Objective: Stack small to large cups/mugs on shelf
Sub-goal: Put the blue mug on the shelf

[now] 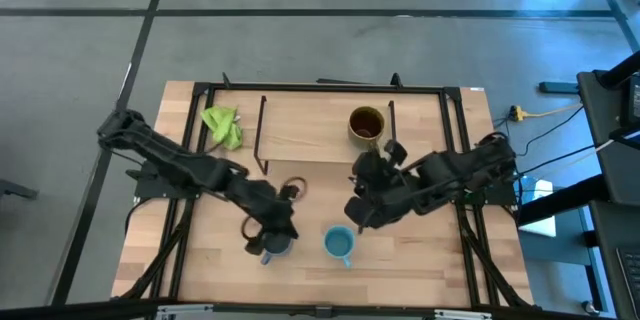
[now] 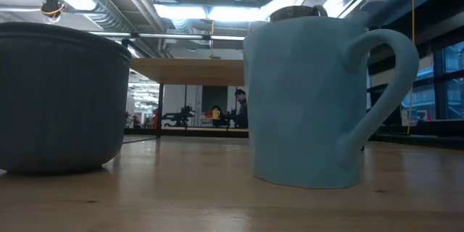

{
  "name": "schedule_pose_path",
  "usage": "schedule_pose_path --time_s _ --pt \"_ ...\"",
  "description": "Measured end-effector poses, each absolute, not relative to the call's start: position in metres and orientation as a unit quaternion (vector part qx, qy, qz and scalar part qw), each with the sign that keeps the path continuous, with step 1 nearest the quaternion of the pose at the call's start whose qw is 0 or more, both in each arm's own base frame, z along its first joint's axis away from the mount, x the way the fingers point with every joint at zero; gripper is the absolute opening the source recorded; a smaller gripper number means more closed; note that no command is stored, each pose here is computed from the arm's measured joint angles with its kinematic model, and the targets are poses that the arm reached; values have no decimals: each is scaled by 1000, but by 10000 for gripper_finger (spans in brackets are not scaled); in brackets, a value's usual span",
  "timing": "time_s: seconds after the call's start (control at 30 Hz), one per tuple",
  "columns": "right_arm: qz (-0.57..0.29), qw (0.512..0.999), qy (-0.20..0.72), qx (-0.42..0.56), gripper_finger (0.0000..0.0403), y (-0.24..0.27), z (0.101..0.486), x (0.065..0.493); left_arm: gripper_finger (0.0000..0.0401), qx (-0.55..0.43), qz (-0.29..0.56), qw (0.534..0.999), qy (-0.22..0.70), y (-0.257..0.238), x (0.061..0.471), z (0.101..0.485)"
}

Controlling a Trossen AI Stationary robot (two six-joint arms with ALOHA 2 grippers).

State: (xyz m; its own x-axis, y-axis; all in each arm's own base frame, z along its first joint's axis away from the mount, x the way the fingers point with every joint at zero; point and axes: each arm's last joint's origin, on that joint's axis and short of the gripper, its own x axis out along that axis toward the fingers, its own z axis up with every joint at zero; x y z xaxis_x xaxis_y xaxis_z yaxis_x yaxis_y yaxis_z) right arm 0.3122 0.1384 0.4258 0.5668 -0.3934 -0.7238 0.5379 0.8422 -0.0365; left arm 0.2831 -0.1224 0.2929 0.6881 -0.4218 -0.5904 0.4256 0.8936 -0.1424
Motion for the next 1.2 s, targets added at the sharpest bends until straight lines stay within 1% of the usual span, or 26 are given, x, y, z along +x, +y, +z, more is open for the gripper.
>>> schedule_pose_path --time_s 0.13,0.33,0.53,0.73,0.87,0.93,1.0,1.07,1.13,1.2 --pt "-267 885 371 94 118 148 426 307 14 61 -252 899 352 -130 307 285" --pt "-263 892 355 98 118 162 428 299 19 132 -293 877 357 -145 340 283" --pt "-256 898 336 125 118 176 432 287 61 182 -276 868 369 -149 356 284" --pt "-231 918 298 123 118 201 436 275 106 189 -268 864 382 -150 359 276" --pt "-198 948 229 102 118 227 445 267 119 194 -268 863 382 -153 362 271" --pt "-179 954 217 103 118 237 448 260 120 202 -275 860 379 -155 362 270" --pt "-160 955 222 117 118 242 450 253 120 211 -279 859 374 -156 365 268" --pt "-120 948 255 147 118 249 449 246 121 220 -284 850 385 -157 363 263" --pt "-88 937 283 182 118 258 448 240 121 224 -283 853 378 -159 368 260" --pt "-78 934 285 201 118 264 448 236 121 227 -281 846 393 -159 366 256"
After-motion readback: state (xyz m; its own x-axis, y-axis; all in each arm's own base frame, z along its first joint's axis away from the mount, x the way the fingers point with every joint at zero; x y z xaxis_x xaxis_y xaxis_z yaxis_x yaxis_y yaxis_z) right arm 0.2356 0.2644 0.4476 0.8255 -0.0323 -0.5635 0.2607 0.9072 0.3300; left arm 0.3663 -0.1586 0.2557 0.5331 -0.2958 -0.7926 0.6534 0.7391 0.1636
